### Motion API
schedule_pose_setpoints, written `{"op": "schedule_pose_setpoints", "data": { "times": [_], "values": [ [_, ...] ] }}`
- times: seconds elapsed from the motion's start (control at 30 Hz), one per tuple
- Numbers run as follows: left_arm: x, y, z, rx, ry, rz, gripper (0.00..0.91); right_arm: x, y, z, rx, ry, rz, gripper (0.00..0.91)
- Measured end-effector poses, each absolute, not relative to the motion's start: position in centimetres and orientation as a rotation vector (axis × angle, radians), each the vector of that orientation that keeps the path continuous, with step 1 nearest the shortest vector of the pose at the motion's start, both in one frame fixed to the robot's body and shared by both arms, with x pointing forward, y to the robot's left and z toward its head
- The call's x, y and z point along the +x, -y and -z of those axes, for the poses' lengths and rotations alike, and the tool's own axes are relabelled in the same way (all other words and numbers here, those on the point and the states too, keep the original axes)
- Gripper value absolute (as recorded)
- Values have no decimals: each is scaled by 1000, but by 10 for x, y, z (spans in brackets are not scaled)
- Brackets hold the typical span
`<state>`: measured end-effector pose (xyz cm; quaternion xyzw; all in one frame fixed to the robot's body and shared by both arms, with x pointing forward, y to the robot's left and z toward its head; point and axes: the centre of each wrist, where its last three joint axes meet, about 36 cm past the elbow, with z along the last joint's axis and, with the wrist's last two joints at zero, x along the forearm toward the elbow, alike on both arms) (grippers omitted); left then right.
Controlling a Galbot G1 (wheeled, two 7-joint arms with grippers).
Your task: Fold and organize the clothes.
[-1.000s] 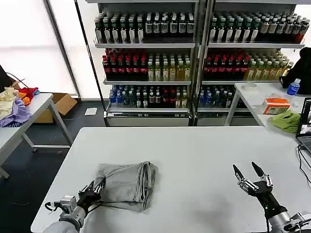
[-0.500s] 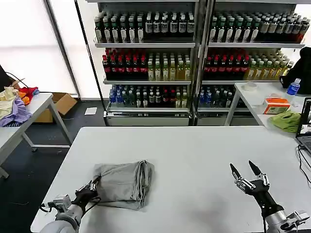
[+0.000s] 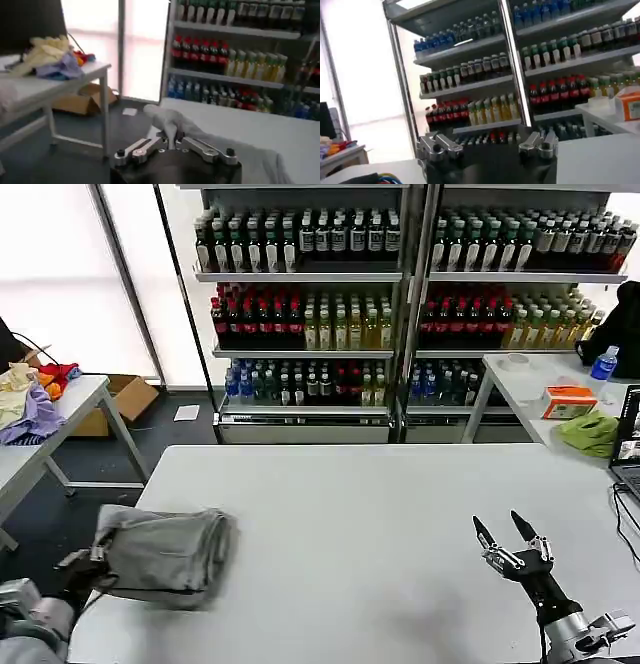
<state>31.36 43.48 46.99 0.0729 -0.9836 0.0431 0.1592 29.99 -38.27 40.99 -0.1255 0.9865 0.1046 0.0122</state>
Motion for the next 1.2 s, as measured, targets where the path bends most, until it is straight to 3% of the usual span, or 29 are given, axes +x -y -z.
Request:
{"op": "schedule_pose_setpoints", "data": {
  "times": [0.2,0.4,0.87,0.93,1.2],
  "values": [
    [318,-462,-510,231,2848,-18,10,299,387,-408,-368,-3074,-330,907],
    [319,-447,-525,179,2856,45,10,295,388,-403,-346,-3074,-339,907],
    [346,-309,-485,-234,2741,-86,20,297,367,-397,-345,-3086,-387,907],
    [352,-289,-474,-282,2708,-128,907,296,365,-398,-344,-3097,-383,907],
    [377,-227,-438,-345,2602,-326,907,297,350,-409,-370,-3181,-368,907]
  ]
}}
